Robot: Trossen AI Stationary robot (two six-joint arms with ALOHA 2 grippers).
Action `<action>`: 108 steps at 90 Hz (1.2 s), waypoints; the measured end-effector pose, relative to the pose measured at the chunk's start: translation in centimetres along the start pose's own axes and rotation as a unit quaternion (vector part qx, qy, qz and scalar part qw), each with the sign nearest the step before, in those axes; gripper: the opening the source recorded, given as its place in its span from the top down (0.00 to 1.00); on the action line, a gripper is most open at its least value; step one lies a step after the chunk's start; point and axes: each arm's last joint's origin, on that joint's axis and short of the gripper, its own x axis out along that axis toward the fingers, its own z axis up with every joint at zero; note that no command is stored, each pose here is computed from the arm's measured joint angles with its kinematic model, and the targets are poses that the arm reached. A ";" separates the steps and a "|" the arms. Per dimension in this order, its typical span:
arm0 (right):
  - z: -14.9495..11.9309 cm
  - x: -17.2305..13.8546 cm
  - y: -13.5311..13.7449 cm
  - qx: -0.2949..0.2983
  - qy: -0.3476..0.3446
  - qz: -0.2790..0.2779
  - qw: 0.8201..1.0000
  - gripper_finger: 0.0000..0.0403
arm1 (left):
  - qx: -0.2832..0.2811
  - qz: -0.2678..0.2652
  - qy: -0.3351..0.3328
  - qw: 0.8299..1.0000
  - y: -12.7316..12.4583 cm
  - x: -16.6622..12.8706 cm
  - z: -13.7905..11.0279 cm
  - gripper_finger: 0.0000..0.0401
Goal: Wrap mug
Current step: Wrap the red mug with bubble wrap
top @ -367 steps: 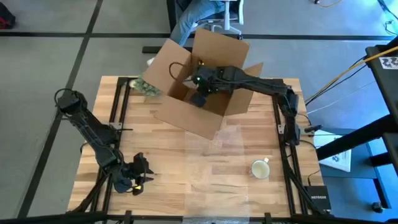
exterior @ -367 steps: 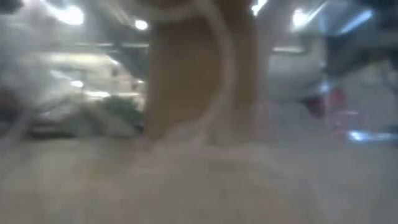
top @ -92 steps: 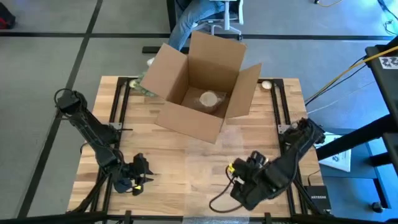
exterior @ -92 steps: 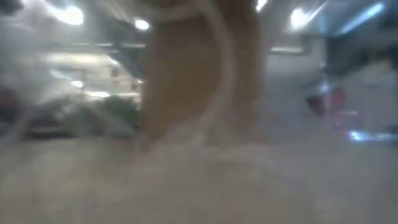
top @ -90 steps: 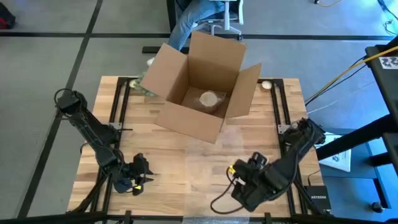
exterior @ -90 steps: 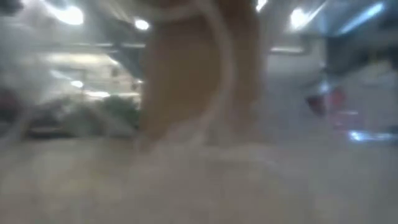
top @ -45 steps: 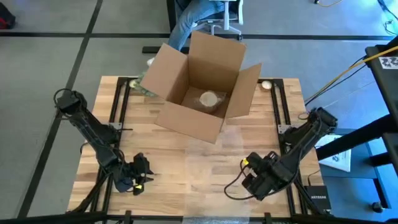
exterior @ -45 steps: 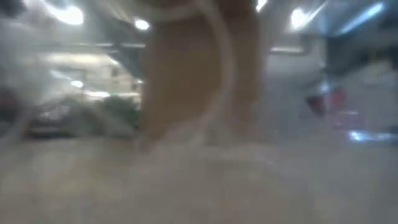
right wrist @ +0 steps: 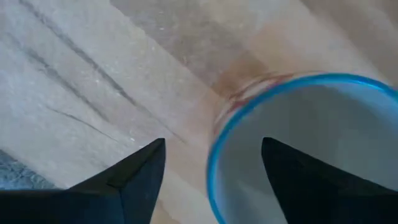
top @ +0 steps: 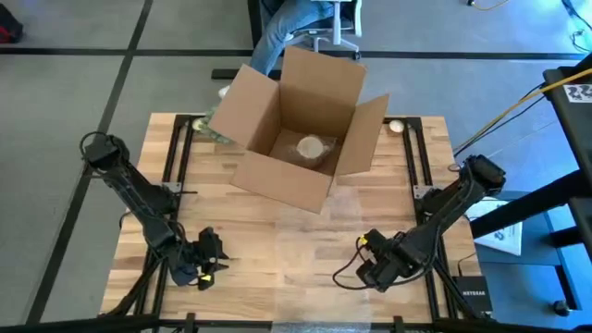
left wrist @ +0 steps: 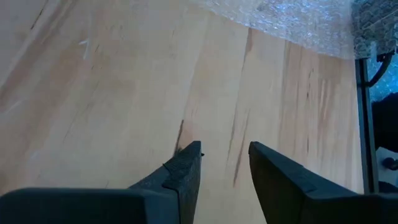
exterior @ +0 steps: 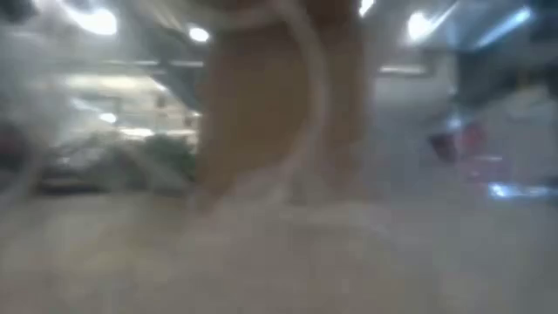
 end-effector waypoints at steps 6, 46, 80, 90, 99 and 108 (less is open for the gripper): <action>0.0 0.4 -0.3 -0.001 0.000 -0.007 1.000 0.54 | 0.000 0.000 0.000 1.000 0.0 0.0 0.0 0.70; 1.5 -2.7 1.2 -0.089 -0.024 0.015 0.996 0.98 | 0.001 0.000 0.000 1.000 0.0 0.0 0.0 0.70; 6.6 -3.2 9.1 -0.235 -0.088 0.065 0.966 0.99 | -0.001 0.000 0.000 1.000 0.0 0.0 0.0 0.70; 8.0 -1.8 11.2 -0.275 -0.083 0.043 0.957 1.00 | -0.001 0.000 0.000 1.000 0.0 0.0 0.0 0.70; 9.1 -1.1 11.9 -0.289 -0.063 0.027 0.955 1.00 | -0.005 -0.003 0.005 1.000 0.0 0.0 0.0 0.70; 9.9 -0.3 11.9 -0.293 -0.039 0.011 0.955 1.00 | -0.006 -0.004 0.006 1.000 -0.1 0.0 -0.1 0.70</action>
